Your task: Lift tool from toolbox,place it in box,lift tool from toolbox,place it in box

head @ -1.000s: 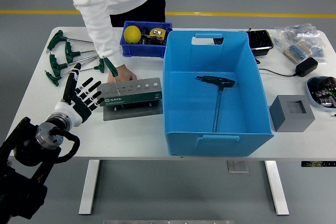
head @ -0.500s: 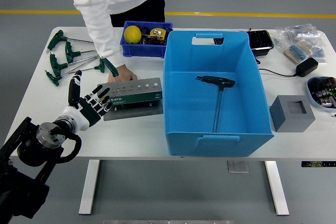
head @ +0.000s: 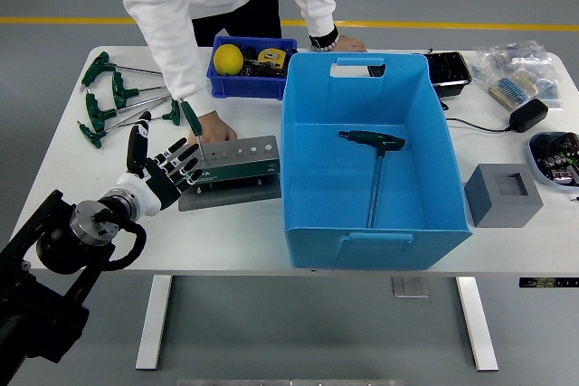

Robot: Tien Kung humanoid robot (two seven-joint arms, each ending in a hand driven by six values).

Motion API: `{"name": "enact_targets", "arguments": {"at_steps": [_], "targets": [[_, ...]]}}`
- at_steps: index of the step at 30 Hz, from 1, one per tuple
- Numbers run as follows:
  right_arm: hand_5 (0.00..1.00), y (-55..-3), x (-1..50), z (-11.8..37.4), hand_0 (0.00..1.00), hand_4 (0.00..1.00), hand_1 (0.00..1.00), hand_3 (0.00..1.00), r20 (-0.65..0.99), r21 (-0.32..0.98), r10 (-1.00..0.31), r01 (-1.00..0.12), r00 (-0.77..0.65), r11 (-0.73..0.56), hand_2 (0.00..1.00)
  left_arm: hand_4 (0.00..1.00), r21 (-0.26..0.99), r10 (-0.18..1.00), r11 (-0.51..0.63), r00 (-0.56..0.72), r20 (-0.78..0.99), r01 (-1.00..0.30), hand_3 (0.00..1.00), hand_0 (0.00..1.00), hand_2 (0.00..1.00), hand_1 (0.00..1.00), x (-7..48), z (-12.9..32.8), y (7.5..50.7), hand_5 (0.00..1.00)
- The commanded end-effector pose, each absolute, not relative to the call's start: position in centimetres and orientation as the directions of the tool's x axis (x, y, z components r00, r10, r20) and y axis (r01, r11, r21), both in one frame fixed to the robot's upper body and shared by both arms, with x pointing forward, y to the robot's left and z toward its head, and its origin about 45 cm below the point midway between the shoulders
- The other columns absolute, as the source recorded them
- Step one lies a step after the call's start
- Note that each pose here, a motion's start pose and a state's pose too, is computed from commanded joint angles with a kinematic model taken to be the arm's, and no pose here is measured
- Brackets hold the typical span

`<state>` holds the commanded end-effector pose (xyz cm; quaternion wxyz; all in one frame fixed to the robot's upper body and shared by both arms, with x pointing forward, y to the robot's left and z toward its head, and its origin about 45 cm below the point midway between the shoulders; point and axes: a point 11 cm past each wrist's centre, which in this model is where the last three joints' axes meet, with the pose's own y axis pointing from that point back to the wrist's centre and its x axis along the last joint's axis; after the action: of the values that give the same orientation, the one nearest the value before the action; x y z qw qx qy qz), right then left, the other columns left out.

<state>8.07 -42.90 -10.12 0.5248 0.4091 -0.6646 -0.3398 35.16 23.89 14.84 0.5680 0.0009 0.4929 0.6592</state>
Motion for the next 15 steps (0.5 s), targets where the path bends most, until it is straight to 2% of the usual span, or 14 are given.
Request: {"name": "enact_targets", "arguments": {"at_steps": [15], "targets": [[0.742, -42.88, 8.19, -10.11, 0.667, 0.826, 0.64, 0.573, 0.42, 0.881, -0.901, -0.189, -0.113, 0.434, 0.706, 0.91, 0.659, 0.78, 0.149, -0.322, -0.537, -0.737, 0.837, 0.211, 0.749, 0.336, 35.83, 15.02, 23.46, 0.944]]}}
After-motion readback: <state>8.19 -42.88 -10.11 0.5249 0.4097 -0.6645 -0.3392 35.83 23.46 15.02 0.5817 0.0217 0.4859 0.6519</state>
